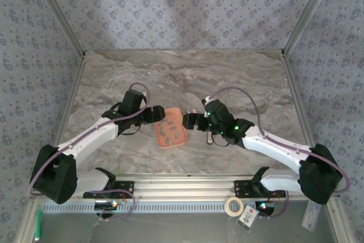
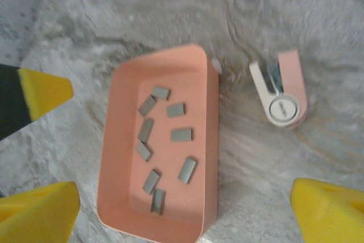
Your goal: Load the staples into the stapler
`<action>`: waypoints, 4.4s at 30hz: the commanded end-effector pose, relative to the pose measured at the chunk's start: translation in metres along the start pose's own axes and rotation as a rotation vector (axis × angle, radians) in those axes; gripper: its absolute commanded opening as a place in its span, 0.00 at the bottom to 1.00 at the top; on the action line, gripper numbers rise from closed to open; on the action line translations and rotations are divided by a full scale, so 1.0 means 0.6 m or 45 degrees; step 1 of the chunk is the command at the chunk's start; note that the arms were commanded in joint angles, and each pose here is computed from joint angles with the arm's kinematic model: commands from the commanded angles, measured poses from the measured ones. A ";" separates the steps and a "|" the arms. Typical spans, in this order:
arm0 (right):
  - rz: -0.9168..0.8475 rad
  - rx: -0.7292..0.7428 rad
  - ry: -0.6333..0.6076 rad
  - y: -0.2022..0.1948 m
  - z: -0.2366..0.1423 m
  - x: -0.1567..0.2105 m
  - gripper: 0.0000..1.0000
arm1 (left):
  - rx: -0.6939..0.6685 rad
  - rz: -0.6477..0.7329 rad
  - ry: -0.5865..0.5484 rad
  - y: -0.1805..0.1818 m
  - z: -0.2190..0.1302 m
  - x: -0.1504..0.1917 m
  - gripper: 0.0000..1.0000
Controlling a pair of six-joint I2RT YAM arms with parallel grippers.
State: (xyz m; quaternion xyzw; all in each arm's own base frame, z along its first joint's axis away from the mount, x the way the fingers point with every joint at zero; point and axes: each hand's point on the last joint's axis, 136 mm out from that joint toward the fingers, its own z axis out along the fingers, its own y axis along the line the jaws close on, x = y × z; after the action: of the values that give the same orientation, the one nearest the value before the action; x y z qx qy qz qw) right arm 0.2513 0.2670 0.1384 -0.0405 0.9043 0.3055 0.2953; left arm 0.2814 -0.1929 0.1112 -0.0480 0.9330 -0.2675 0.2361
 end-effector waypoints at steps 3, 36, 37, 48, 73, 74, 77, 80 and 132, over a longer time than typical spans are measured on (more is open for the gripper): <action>0.084 -0.087 0.148 0.025 0.058 0.036 0.78 | 0.037 -0.173 0.116 0.008 0.025 0.035 0.76; 0.172 -0.124 0.205 0.054 0.209 0.003 0.65 | 0.112 -0.268 0.094 0.028 0.084 -0.051 0.75; 0.173 -0.126 0.202 0.055 0.215 -0.002 0.65 | 0.112 -0.263 0.082 0.029 0.085 -0.062 0.75; 0.167 -0.070 0.191 0.035 0.248 -0.058 0.65 | 0.051 -0.265 0.064 0.064 0.117 -0.155 0.75; 0.002 0.768 0.400 -0.173 -0.084 0.032 0.64 | -0.011 0.126 -0.106 0.038 -0.031 -0.068 0.78; -0.002 0.778 0.420 -0.177 -0.083 0.042 0.64 | -0.014 0.137 -0.091 0.042 -0.028 -0.061 0.78; -0.015 0.779 0.459 -0.179 -0.074 0.063 0.64 | -0.019 0.138 -0.066 0.047 -0.024 -0.051 0.78; -0.023 0.762 0.485 -0.174 -0.059 0.074 0.63 | 0.003 0.139 -0.062 0.042 -0.021 -0.050 0.78; -0.087 0.019 0.217 -0.005 -0.068 0.024 0.21 | 0.445 1.127 -0.462 -0.171 -0.135 -0.015 0.76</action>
State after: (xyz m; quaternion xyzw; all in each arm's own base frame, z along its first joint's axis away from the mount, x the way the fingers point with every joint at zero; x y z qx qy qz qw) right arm 0.2187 0.2218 0.1239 -0.0451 0.9557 0.2125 0.1986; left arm 0.2621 -0.2246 0.2015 0.2212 0.8282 -0.3067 0.4136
